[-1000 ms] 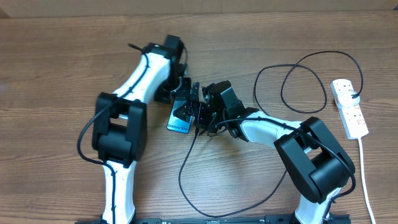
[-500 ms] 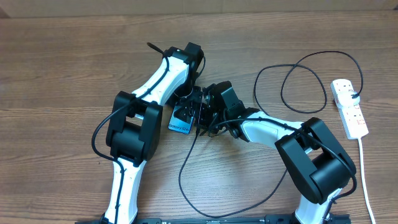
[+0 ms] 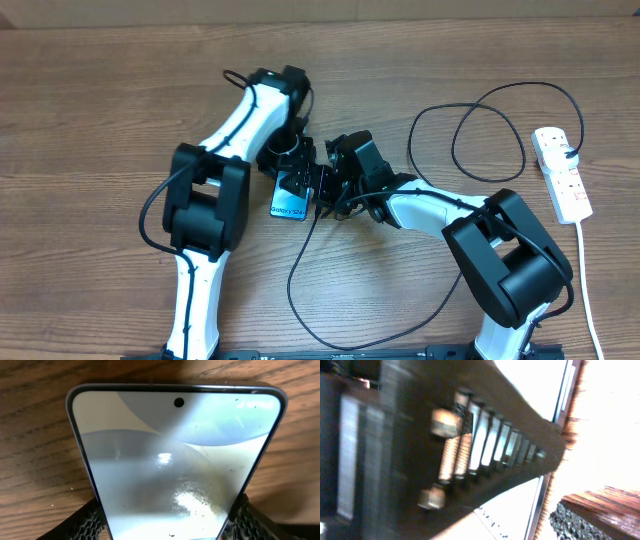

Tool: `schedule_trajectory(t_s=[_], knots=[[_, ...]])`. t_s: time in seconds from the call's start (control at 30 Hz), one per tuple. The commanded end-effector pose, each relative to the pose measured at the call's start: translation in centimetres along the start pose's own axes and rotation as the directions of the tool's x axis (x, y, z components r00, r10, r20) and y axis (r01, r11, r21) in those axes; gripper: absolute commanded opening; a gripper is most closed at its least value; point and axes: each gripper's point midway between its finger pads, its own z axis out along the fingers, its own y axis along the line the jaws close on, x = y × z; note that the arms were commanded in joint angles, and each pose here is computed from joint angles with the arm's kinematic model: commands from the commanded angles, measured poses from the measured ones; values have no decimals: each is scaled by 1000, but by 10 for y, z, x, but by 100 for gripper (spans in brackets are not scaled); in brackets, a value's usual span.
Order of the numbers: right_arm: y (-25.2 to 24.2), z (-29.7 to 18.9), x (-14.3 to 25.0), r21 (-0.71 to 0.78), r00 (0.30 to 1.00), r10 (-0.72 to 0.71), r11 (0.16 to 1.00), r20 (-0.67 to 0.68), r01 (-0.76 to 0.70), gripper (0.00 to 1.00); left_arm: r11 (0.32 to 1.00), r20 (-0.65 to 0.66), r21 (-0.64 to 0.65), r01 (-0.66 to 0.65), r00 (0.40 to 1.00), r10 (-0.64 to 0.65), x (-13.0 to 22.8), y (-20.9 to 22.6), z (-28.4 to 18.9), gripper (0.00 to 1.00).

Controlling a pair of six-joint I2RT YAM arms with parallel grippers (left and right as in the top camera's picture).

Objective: Plug charger to phone and switch on socket

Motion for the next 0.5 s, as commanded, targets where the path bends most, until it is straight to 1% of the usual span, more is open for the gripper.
schedule_trajectory(t_s=[0.0,0.1,0.2,0.27,0.3,0.33,0.43,0.47], knots=[[-58,13,15,165,996,85,983,12,-86,100,980,-109,200,7,994,15,8,-10,25,57],[-51,18,9,129,998,54,990,35,-58,100,960,-123,279,14,992,22,11,-14,20,60],[-42,30,10,86,999,8,996,43,-12,100,955,-135,295,14,990,27,14,-17,19,62],[-41,39,13,72,999,-9,997,39,6,100,955,-136,297,7,990,35,15,-18,19,64],[-43,40,14,75,999,-6,997,36,3,100,955,-135,297,6,990,36,15,-18,19,68],[-43,40,15,77,999,2,997,34,-5,100,955,-129,298,3,991,37,13,-18,19,76],[-42,35,16,65,999,49,997,15,-50,100,952,-69,303,-31,996,54,0,-20,19,89],[-42,32,15,64,998,56,996,8,-57,100,952,-52,304,-41,997,60,-4,-20,18,95]])
